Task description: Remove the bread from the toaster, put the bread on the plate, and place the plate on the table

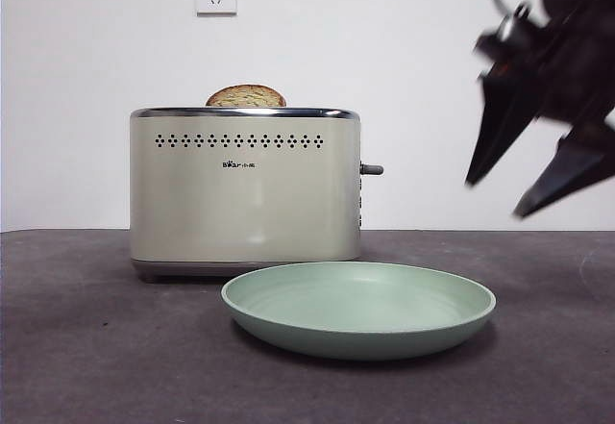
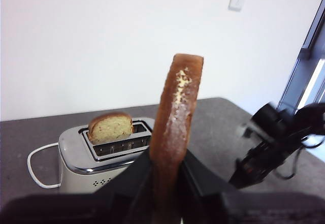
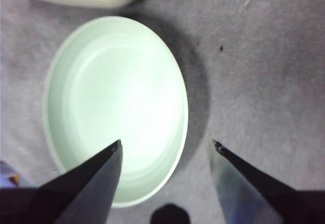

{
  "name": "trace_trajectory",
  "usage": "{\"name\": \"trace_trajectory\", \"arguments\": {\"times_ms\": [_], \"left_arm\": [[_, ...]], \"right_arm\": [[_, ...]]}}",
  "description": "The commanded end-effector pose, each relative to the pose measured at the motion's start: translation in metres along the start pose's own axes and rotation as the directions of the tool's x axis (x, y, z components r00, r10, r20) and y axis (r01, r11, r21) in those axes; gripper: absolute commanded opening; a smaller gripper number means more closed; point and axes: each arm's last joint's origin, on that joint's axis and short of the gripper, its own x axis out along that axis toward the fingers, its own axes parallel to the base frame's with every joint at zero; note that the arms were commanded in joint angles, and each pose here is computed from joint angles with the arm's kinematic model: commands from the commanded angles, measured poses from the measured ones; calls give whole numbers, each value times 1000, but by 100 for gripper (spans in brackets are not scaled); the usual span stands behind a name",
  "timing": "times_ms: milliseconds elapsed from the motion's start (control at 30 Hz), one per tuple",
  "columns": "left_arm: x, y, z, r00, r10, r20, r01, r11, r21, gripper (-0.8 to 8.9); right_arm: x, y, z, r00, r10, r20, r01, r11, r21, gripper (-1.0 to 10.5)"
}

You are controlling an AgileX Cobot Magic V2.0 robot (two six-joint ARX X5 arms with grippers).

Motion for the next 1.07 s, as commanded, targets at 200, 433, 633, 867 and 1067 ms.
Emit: {"name": "trace_trajectory", "arguments": {"times_ms": [200, 433, 633, 867, 1067], "left_arm": [[-4, 0, -6, 999, 8, -37, -9, 999, -32, -6], [-4, 1, -7, 999, 10, -45, -12, 999, -33, -6], [-4, 1, -7, 999, 11, -49, -13, 999, -33, -7], [4, 2, -6, 997, 13, -70, -15, 999, -36, -7], [41, 7, -7, 982, -33, -184, 23, 998, -60, -7]], "right_arm": [[49, -6, 4, 994, -41, -102, 40, 999, -15, 284], [74, -10, 1, 986, -39, -161, 39, 999, -4, 279], [82, -5, 0, 984, -34, -178, 33, 999, -5, 1], [80, 8, 0, 986, -19, -166, 18, 1000, -9, -12], [51, 32, 1, 997, 5, -80, -9, 998, -56, -12]]}}
